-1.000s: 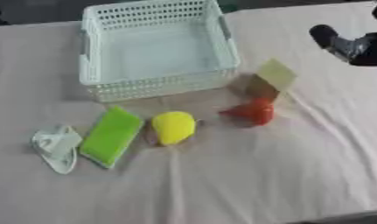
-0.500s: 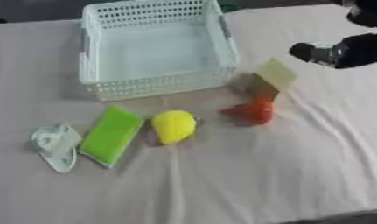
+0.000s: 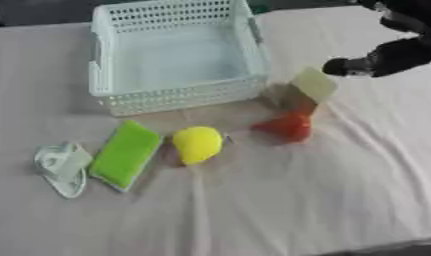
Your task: Pick up objects on the table and place them in the box.
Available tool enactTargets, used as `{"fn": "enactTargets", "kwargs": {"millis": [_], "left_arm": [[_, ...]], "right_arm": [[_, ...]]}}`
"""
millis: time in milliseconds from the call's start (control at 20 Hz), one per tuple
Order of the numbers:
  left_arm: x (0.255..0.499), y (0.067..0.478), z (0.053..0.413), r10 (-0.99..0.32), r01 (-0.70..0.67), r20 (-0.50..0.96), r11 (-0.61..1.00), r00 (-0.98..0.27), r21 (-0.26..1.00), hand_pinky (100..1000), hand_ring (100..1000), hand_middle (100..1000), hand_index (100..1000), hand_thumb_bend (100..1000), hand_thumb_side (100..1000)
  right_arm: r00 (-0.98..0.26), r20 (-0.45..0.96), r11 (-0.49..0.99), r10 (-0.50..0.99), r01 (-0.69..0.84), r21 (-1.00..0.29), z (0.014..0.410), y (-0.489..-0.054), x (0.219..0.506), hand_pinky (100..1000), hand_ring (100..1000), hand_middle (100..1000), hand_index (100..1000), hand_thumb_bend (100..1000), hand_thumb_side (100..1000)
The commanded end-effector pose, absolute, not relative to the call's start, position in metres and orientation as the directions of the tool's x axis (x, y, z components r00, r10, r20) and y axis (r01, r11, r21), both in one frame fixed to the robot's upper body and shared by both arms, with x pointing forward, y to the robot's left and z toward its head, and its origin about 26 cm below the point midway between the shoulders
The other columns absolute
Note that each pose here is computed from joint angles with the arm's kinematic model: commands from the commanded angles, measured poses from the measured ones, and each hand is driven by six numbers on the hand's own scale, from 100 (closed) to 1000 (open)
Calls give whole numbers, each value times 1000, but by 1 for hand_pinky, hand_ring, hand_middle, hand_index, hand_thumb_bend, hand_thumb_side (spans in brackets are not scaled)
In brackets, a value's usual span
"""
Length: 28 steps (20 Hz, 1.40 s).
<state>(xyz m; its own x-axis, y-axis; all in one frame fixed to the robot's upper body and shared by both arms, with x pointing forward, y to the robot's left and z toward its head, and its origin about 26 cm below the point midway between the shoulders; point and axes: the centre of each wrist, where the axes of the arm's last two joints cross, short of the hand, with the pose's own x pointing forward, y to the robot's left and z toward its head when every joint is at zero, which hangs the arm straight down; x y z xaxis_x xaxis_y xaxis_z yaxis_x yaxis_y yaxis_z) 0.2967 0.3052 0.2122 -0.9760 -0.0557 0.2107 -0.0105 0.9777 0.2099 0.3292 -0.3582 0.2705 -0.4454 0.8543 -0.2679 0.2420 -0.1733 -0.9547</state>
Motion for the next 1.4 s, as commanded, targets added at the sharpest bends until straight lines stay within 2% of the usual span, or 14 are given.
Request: {"fn": "enactTargets", "kwargs": {"millis": [50, 350, 450, 800, 1050, 1400], "left_arm": [[295, 305, 221, -54, -7, 188, 971, -981, 238, 959, 987, 935, 968, 150, 971], [295, 305, 221, -53, -5, 193, 970, -980, 241, 959, 985, 930, 958, 146, 970], [296, 304, 220, -53, -4, 196, 970, -979, 242, 958, 983, 926, 952, 142, 968], [296, 304, 219, -53, -2, 203, 970, -978, 242, 959, 975, 915, 936, 137, 963], [295, 305, 217, -60, -7, 214, 971, -975, 239, 959, 973, 913, 931, 137, 963], [294, 307, 214, -76, -17, 235, 971, -969, 240, 959, 965, 903, 918, 136, 959]], "right_arm": [[-426, -247, -174, 870, 204, -963, 273, -366, 337, 916, 971, 889, 1000, 738, 1000], [-426, -158, -125, 891, 104, -987, 264, -371, 353, 906, 974, 897, 1000, 740, 1000], [-418, -121, -96, 900, 79, -992, 260, -370, 356, 898, 968, 875, 1000, 760, 1000], [-404, -36, -22, 914, 38, -999, 251, -360, 362, 915, 980, 869, 1000, 748, 1000], [-376, -83, -50, 923, 94, -994, 244, -349, 362, 922, 976, 863, 992, 731, 1000], [-344, -164, -118, 924, 150, -982, 228, -333, 360, 928, 972, 860, 985, 659, 1000]]}}
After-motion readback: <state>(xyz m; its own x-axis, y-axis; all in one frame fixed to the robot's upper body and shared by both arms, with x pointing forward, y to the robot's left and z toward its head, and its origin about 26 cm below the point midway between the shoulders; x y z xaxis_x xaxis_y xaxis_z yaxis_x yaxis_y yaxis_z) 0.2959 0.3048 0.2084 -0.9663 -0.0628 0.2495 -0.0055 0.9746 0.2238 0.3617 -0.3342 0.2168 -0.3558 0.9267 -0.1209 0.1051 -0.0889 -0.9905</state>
